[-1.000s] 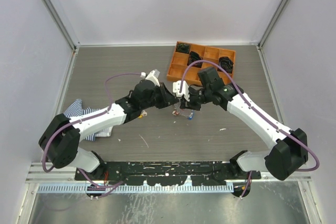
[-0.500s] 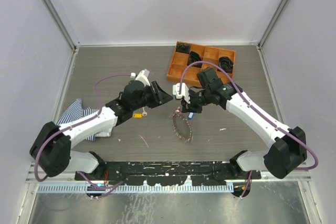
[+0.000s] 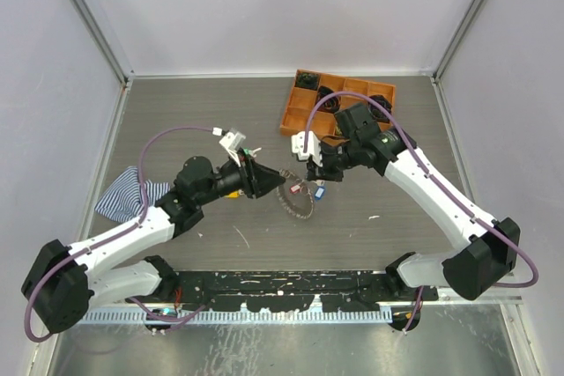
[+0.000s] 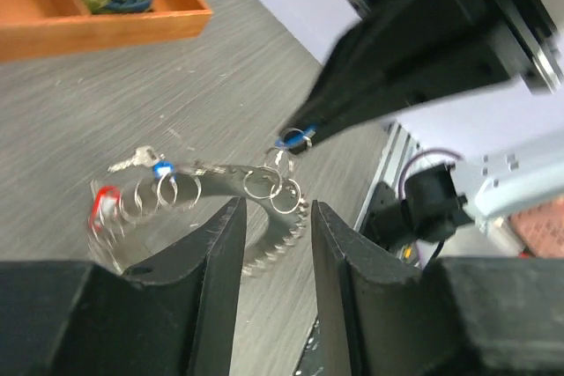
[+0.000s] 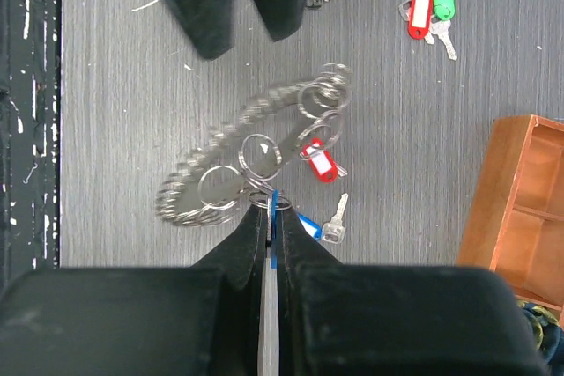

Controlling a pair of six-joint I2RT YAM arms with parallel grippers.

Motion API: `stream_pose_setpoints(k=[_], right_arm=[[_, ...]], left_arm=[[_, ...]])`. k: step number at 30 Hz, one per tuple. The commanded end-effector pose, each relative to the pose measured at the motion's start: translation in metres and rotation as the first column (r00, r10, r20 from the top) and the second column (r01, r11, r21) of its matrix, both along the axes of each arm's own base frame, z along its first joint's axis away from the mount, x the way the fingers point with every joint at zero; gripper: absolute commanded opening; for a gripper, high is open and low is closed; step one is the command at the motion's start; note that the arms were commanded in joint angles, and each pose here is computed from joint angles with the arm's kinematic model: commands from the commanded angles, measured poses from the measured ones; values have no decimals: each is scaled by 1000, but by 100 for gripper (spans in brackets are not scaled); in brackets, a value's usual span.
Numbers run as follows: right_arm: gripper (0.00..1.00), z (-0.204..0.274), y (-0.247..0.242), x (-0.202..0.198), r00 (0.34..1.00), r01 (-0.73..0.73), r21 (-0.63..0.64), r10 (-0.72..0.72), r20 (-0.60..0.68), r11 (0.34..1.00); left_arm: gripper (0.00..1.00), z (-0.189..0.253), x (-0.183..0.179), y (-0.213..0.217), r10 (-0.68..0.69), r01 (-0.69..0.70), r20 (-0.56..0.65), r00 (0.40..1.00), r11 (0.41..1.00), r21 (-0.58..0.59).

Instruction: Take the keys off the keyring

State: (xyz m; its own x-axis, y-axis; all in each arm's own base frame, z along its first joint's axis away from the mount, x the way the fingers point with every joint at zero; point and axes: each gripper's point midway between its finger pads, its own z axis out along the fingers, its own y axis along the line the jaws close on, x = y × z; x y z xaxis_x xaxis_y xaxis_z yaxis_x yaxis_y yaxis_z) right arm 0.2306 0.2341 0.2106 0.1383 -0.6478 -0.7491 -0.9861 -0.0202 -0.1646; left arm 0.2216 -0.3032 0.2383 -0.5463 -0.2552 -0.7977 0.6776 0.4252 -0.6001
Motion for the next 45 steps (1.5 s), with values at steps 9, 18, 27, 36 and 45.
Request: stream_pose_setpoints(k=[9, 18, 27, 36, 45], right_arm=[[1, 41, 3, -5, 998, -32, 46, 30, 52, 998], [1, 47, 3, -6, 999, -32, 70, 30, 39, 997], [1, 51, 3, -7, 999, -31, 75, 28, 35, 997], [1, 54, -15, -21, 967, -193, -38, 197, 160, 980], [1, 50, -36, -11, 814, -393, -315, 486, 318, 864]], left_arm=[[37, 69, -41, -22, -147, 172, 594, 791, 985, 14], [37, 64, -31, -31, -94, 94, 570, 817, 995, 29], [40, 60, -26, -38, -97, 88, 522, 847, 995, 41], [53, 50, -19, -22, -95, 18, 601, 794, 991, 134], [53, 48, -26, -16, -153, 78, 630, 761, 986, 145]])
